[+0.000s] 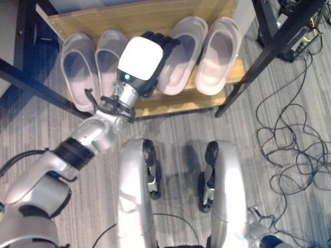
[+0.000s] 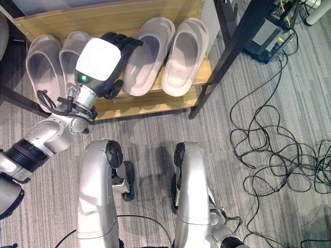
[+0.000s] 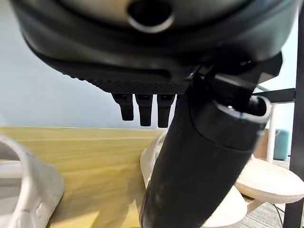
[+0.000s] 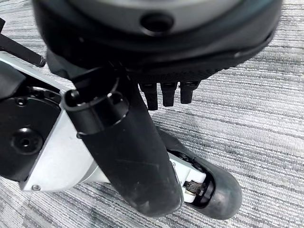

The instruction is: Arrange the slippers neatly on the shoe rack.

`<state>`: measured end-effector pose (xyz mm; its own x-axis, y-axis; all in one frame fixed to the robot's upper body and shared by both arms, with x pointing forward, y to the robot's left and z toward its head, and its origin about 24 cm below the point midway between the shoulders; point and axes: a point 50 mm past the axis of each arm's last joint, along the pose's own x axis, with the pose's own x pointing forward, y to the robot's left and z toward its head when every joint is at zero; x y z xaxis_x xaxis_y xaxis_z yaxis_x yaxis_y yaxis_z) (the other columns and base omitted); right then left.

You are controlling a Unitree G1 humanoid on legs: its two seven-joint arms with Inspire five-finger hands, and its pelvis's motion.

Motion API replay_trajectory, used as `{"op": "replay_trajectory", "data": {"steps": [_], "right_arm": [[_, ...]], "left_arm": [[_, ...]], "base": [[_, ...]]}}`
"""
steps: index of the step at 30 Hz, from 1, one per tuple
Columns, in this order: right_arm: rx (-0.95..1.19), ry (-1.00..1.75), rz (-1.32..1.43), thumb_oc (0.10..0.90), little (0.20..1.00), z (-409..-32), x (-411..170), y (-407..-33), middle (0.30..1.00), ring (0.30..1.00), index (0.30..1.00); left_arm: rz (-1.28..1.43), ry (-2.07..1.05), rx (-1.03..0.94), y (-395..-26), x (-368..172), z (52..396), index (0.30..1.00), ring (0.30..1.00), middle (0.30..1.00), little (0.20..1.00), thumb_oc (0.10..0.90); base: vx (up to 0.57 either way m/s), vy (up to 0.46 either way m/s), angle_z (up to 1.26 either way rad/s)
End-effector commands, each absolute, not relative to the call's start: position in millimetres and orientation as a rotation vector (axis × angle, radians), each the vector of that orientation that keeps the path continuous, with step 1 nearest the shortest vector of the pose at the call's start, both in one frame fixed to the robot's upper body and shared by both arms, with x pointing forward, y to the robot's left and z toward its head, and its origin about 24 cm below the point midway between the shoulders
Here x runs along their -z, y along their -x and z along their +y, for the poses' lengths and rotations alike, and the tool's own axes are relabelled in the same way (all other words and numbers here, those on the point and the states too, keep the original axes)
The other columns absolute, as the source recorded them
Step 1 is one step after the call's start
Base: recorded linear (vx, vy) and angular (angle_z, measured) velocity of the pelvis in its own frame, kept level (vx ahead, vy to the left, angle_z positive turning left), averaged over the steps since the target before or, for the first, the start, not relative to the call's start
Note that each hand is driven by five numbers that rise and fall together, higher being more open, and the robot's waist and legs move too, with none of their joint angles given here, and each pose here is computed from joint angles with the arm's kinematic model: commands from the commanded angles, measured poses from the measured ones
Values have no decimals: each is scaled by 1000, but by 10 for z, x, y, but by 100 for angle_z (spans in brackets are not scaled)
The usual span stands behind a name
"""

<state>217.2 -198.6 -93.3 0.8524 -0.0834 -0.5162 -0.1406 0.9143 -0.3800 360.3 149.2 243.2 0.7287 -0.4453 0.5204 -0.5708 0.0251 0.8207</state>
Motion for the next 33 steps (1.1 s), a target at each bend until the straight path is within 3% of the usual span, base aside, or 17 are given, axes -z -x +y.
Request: {"op": "replay_trajectory", "data": {"steps": [1,11,14,21,29,33], "right_arm": [[-46,397,389,800,900,-1893,687,-2397,900,900,900],[-55,388,393,800,900,-1862,684,-2417,900,900,900],[-57,400,382,800,900,-1843,666,-2446,900,900,900],[-51,402,384,800,900,-1853,665,-2453,900,900,900],[-61,409,379,800,900,-1840,651,-2478,900,900,900],[-53,419,379,800,900,-1872,643,-2488,900,900,900]], "left_arm": [[-1153,-1530,-217,-3477,-3192,1044,900,900,900,900,800],[-1162,-1408,-106,-3434,-3143,811,900,900,900,900,800],[-1214,-1206,42,-3272,-3043,489,900,900,900,900,800],[-1260,-1093,155,-3108,-2964,312,900,900,900,900,800],[-1271,-1079,173,-3091,-2956,203,900,900,900,900,800],[-1253,-1179,75,-3206,-3041,351,900,900,900,900,800]], "base": [[0,0,0],[0,0,0],[22,4,1],[2,0,-1],[0,0,0],[0,0,0]]}}
